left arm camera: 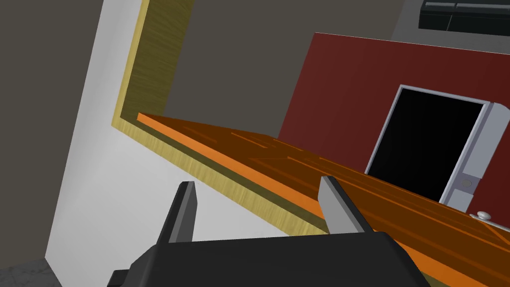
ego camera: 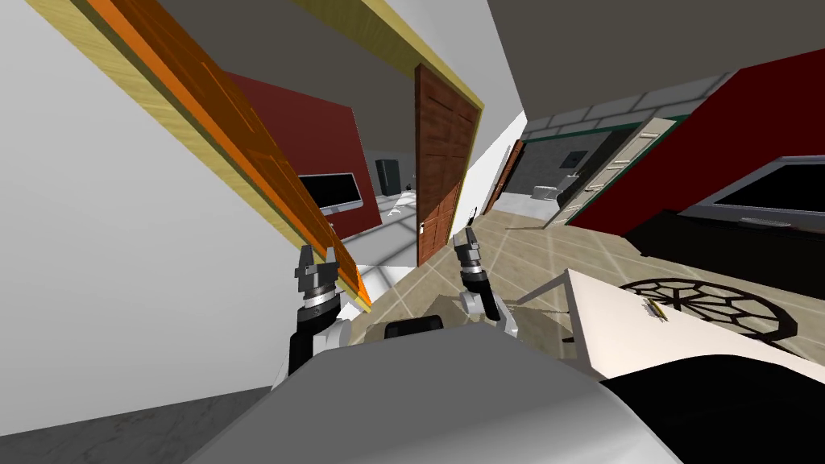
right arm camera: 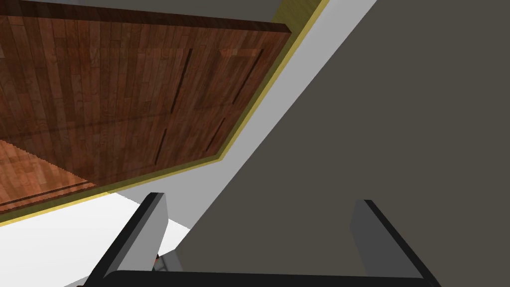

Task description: Push the door open

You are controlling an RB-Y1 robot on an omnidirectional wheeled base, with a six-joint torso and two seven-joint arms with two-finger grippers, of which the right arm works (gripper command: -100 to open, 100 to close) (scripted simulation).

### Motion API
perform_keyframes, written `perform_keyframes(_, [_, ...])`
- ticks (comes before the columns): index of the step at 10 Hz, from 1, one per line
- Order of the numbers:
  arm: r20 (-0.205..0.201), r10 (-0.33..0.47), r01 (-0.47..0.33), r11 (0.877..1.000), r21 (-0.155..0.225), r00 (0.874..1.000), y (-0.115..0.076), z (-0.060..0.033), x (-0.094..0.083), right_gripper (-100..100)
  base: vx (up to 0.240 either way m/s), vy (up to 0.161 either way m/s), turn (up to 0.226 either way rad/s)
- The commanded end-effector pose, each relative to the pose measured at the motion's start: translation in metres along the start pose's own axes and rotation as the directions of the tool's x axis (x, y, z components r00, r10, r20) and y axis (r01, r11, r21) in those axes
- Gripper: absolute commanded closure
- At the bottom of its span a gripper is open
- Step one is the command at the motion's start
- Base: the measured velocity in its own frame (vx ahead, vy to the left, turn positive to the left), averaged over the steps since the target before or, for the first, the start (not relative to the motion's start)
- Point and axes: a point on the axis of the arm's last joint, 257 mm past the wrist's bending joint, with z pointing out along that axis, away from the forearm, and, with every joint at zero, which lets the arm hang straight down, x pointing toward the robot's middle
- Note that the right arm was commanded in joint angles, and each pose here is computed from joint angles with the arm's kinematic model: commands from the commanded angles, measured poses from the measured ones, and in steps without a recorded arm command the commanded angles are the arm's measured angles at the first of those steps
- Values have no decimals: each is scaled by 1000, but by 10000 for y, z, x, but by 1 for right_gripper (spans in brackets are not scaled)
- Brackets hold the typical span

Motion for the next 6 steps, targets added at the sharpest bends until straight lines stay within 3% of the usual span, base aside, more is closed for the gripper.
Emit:
perform_keyframes(1, [-6, 4, -4, 1000, 21, 1000, -130, -23, 36, -100, 84, -72, 52])
perform_keyframes(6, [-25, 18, -16, 996, 91, 1000, -558, -118, 151, -100, 93, -78, 61])
